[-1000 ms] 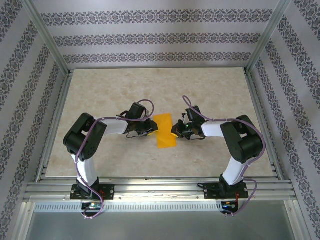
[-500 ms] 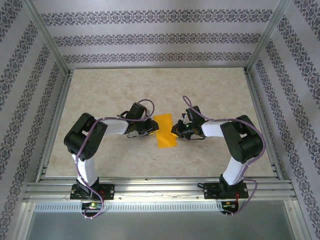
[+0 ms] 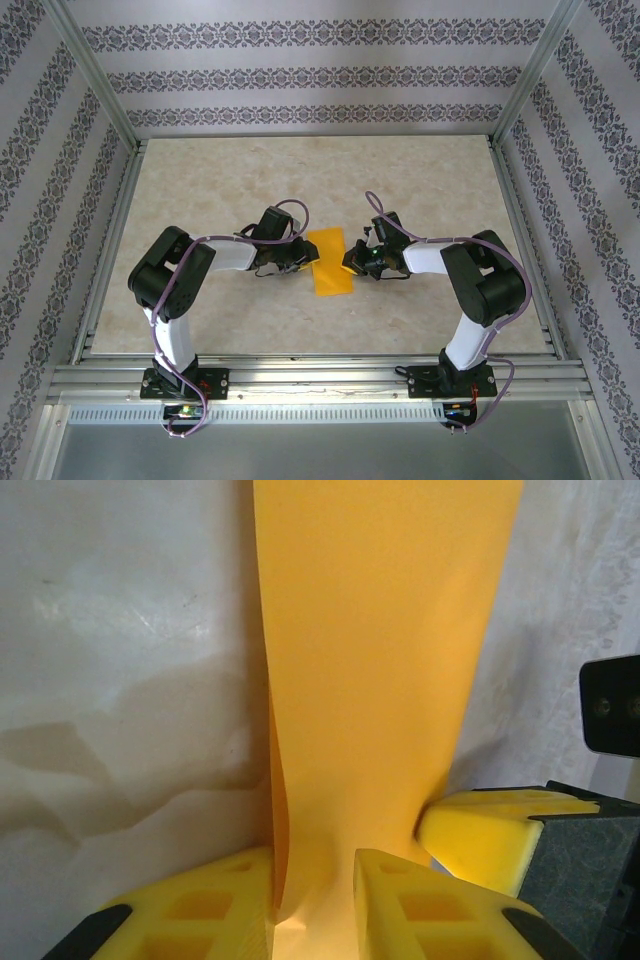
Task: Fold a paper plane with a square sheet of paper (pick it up from the middle)
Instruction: Third fold the triangle at the center of the table.
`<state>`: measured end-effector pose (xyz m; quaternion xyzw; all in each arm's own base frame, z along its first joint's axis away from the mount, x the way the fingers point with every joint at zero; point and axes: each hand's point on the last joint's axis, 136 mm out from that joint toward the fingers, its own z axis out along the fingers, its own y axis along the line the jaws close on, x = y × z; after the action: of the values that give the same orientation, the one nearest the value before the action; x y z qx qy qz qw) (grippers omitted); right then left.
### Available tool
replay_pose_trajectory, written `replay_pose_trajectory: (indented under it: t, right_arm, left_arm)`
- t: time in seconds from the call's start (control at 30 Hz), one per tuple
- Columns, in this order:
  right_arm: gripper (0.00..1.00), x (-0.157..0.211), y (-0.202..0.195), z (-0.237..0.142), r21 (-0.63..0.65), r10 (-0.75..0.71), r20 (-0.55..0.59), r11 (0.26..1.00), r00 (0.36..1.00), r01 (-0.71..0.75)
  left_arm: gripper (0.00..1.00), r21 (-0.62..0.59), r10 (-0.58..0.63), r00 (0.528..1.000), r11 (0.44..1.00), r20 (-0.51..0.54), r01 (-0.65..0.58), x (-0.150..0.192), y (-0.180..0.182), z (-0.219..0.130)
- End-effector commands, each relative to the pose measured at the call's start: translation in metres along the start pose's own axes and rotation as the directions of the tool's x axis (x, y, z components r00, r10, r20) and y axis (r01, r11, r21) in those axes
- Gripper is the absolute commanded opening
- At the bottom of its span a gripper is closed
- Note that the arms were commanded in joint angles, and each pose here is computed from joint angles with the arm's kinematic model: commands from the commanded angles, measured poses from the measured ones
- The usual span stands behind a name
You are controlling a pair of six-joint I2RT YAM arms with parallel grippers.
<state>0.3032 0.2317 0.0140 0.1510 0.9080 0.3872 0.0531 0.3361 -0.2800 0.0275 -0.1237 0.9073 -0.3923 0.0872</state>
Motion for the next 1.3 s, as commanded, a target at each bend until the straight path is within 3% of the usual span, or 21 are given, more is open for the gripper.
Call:
replay_pose_trajectory:
  t: [0.0, 0.17, 0.8, 1.1, 1.27]
  right_arm:
    - [0.00, 0.021, -0.041, 0.006, 0.131, 0.073, -0.053, 0.989, 0.996, -0.066]
    - [0.01, 0.020, -0.043, 0.006, 0.132, 0.079, -0.051, 0.989, 0.996, -0.071]
    - [0.01, 0.020, -0.039, 0.003, 0.122, 0.075, -0.045, 0.990, 0.996, -0.069]
    - [0.04, 0.019, -0.031, 0.002, 0.093, 0.056, -0.047, 0.994, 0.997, -0.052]
    - [0.08, 0.015, -0.003, -0.008, 0.019, -0.047, -0.018, 0.999, 0.999, 0.047]
  left_arm:
    - [0.29, 0.060, 0.014, 0.999, 0.998, 0.043, -0.017, -0.004, -0.015, -0.007]
    - [0.29, 0.130, -0.022, 0.998, 0.991, 0.051, 0.016, -0.007, -0.018, -0.006]
    - [0.21, 0.128, -0.038, 0.997, 0.991, 0.074, 0.028, -0.005, -0.015, -0.013]
    - [0.10, 0.141, -0.050, 0.997, 0.989, 0.062, 0.040, -0.003, -0.015, -0.012]
    - [0.04, 0.149, -0.060, 0.997, 0.988, 0.057, 0.051, -0.003, -0.017, -0.012]
